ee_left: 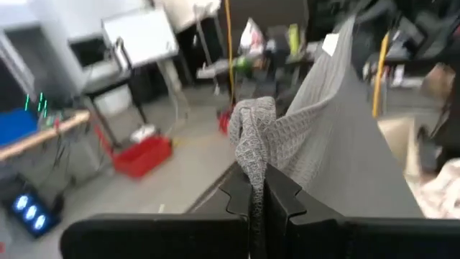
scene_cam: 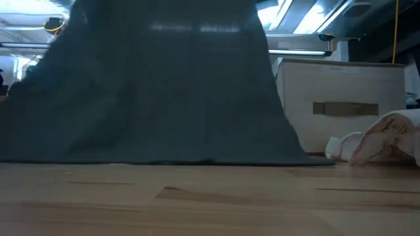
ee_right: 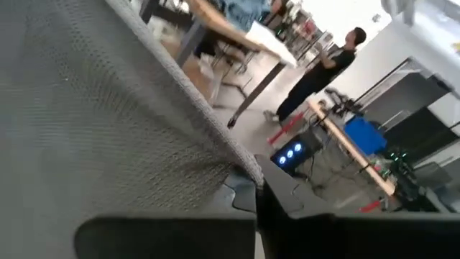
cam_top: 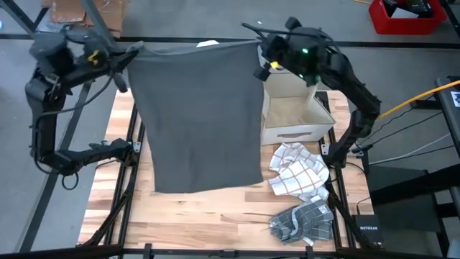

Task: Fold towel
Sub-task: Fold the gray kitchen towel

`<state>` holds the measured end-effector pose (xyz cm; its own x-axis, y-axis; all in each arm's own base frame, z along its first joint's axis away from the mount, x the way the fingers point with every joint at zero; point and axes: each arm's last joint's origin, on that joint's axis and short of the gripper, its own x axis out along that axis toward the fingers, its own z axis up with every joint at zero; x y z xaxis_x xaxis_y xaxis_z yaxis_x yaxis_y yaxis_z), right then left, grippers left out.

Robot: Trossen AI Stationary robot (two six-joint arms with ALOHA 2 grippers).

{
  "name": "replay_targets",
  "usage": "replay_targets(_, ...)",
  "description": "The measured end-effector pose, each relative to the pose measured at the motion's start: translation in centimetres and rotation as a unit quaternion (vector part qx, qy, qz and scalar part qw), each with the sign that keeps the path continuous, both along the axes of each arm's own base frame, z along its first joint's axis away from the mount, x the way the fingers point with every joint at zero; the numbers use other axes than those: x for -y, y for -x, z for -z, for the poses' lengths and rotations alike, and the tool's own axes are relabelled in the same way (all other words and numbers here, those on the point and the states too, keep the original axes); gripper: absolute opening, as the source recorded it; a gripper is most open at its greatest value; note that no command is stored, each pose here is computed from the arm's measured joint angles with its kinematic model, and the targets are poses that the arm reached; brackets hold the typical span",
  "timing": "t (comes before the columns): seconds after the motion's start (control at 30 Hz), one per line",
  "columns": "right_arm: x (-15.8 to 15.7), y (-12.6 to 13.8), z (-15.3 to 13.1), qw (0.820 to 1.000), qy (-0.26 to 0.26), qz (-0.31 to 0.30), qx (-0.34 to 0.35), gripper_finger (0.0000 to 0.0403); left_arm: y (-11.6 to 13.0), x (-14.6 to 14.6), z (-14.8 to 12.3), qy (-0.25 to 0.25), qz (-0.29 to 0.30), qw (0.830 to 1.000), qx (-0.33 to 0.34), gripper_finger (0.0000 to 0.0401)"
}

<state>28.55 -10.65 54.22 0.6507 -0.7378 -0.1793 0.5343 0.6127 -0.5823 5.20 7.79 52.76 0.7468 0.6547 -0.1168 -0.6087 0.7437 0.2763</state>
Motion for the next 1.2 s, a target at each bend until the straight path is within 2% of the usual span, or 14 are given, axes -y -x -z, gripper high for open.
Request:
replay_targets(0.13, 2.8, -1.4, 1.8, 0.999, -0.019, 0.011, -0.035, 0.0000, -0.5, -1.9, 0.8, 0.026, -0.063, 0.997, -0.038, 0.0000)
replay_targets(0.23, 4.5, -2.0, 2.8, 0.998, -0.027, 0.027, -0.049, 0.0000, -0.8, -3.0, 1.1, 0.024, -0.106, 0.992, -0.063, 0.0000)
replay_targets(0.37, 6.2, -1.9, 3.4, 0.997, -0.033, 0.015, -0.062, 0.0000, -0.8, -3.0, 1.3, 0.017, -0.104, 0.991, -0.085, 0.0000)
replay_targets(0.5, 6.6, -1.9, 3.6, 0.997, -0.047, 0.005, -0.057, 0.0000, -0.9, -3.1, 1.4, 0.022, -0.103, 0.991, -0.087, 0.0000)
replay_targets(0.67, 5.8, -1.8, 4.6, 0.991, -0.086, -0.023, -0.102, 0.0000, -0.6, -2.5, 2.8, 0.090, -0.093, 0.984, -0.124, 0.0000)
replay_targets(0.87, 3.2, -1.9, 6.7, 0.964, -0.200, -0.074, -0.160, 0.0000, -0.2, -0.9, 4.7, 0.185, -0.065, 0.963, -0.185, 0.0000)
replay_targets(1.03, 0.4, -2.5, 7.3, 0.941, -0.262, -0.124, -0.174, 0.0000, 0.0, 0.6, 5.6, 0.259, -0.023, 0.946, -0.194, 0.0000)
replay_targets(1.2, -2.1, -3.0, 8.1, 0.924, -0.289, -0.144, -0.204, 0.0000, 0.4, 2.1, 5.9, 0.292, -0.011, 0.941, -0.172, 0.0000)
